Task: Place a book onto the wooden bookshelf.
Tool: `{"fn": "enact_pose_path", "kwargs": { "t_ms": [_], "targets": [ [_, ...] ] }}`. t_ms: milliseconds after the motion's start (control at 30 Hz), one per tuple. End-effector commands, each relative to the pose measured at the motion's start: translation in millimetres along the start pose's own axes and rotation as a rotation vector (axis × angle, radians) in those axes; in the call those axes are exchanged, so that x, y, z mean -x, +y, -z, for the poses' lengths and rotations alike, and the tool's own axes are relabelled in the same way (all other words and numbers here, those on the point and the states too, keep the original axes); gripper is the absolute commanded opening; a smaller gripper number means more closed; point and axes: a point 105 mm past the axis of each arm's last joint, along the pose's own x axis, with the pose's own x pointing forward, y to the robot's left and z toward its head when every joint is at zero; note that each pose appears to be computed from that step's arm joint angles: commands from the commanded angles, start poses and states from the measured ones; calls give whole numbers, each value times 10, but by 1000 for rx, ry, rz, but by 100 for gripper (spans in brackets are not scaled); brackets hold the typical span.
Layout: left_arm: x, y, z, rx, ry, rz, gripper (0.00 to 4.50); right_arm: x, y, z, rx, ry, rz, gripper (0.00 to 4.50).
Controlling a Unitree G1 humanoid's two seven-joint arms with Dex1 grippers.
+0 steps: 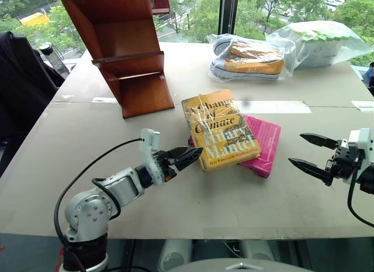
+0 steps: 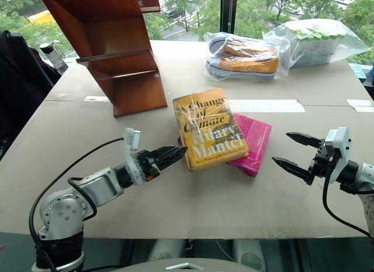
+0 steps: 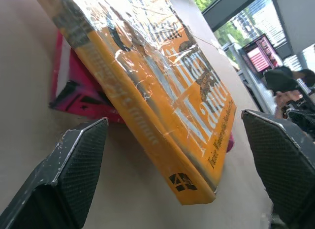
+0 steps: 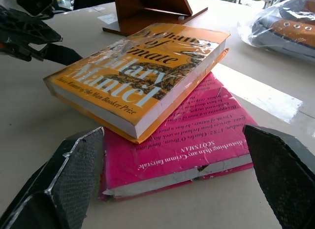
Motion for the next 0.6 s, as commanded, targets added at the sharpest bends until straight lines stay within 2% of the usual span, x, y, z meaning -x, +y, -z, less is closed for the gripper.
{"fn": "enact_pose_path", "kwargs": {
  "t_ms": [33,167,433,467,500,600],
  "targets": [
    [-105,-39,54,141,34,41,448,4,120,-204,47,-15,-13,450],
    [-155,80,190,235,116,7,448,-15,208,-244,51,-6,-17,450],
    [-331,83,124,364,140,56,448,-39,309,-269,42,-7,-17,450],
    [-341,76,120,367,143,58,395,-38,311,-270,41,-7,-16,450],
    [-349,66,120,373,146,64,370,-36,311,-270,41,-7,-14,450],
    [-352,48,114,382,152,72,219,-35,307,-265,40,-9,-11,450]
  ]
}}
